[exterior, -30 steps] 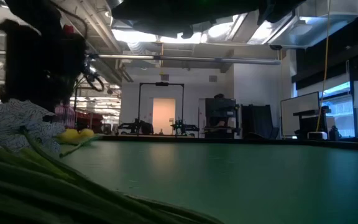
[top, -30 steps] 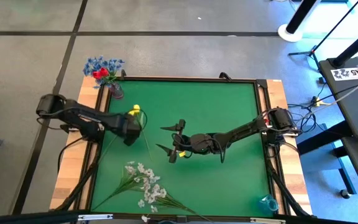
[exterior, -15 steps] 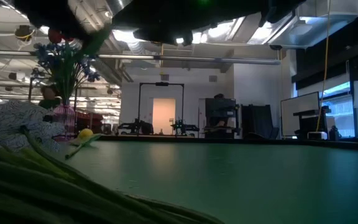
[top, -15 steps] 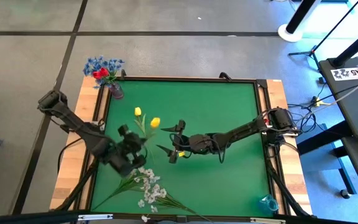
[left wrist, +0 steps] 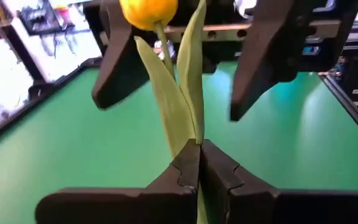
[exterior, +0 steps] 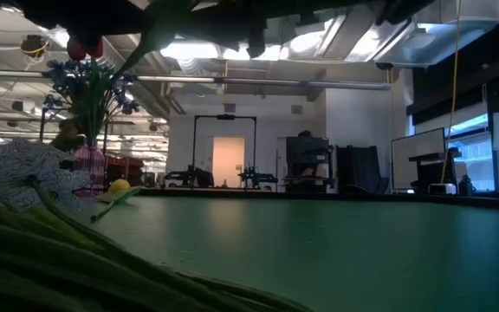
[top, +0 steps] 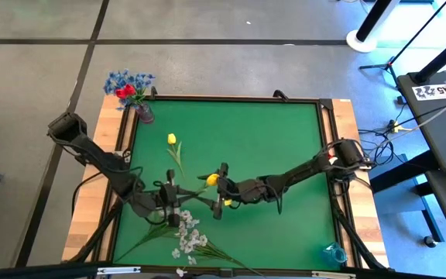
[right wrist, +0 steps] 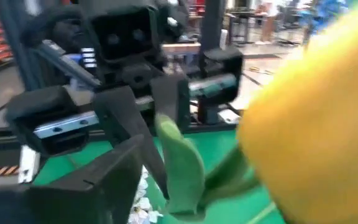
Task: Sort flowers into vase by color
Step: Put the left yellow flower into the blue vase
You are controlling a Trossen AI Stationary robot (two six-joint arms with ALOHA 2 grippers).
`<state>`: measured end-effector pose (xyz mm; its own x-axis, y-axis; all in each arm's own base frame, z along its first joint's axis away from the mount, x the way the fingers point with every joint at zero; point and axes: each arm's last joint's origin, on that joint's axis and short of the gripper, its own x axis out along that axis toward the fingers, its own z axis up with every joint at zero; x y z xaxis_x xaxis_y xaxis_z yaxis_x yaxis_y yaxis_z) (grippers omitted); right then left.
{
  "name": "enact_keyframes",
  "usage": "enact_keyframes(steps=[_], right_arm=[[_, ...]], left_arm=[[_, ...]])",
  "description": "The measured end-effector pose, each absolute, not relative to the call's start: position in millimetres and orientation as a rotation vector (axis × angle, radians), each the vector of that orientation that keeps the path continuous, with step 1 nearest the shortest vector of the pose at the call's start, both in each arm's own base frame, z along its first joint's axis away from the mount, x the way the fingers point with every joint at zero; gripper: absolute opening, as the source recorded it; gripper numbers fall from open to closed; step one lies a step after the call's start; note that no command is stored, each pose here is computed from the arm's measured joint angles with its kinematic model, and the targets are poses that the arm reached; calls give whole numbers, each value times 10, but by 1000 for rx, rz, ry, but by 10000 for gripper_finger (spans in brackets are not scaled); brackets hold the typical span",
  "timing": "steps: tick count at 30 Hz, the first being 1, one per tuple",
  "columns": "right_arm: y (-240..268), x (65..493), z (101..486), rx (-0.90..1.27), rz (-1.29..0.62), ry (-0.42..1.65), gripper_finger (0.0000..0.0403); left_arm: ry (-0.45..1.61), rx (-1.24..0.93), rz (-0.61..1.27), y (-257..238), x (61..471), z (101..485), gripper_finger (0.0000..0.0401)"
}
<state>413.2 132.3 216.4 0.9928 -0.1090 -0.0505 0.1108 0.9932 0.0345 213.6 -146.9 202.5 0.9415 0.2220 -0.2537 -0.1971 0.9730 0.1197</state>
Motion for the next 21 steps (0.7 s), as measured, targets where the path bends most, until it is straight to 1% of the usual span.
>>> enact_keyframes(steps=[2,5,11,14,15,16,19,21], right_arm=[[1374,4106,2157,51,-160,52,278],[1425,4078,2155,62,-210,49,221],[1461,4064,2149,119,-205,49,95],[1462,4059,2161,135,-181,59,27],[1459,4049,2183,130,-170,69,15],[1454,4033,2217,126,-158,80,12],[1422,3951,2362,95,-130,152,25],[1356,3874,2519,68,-124,221,26]], left_arm=[[263,129,208,-1464,2147,2039,0],[247,164,198,-1468,2157,2064,0],[246,183,121,-1486,2157,2089,1],[247,187,111,-1469,2115,2139,17],[242,183,104,-1462,2088,2176,26],[235,173,92,-1450,2051,2226,36],[239,141,78,-1394,1910,2349,71],[246,115,68,-1350,1804,2421,93]])
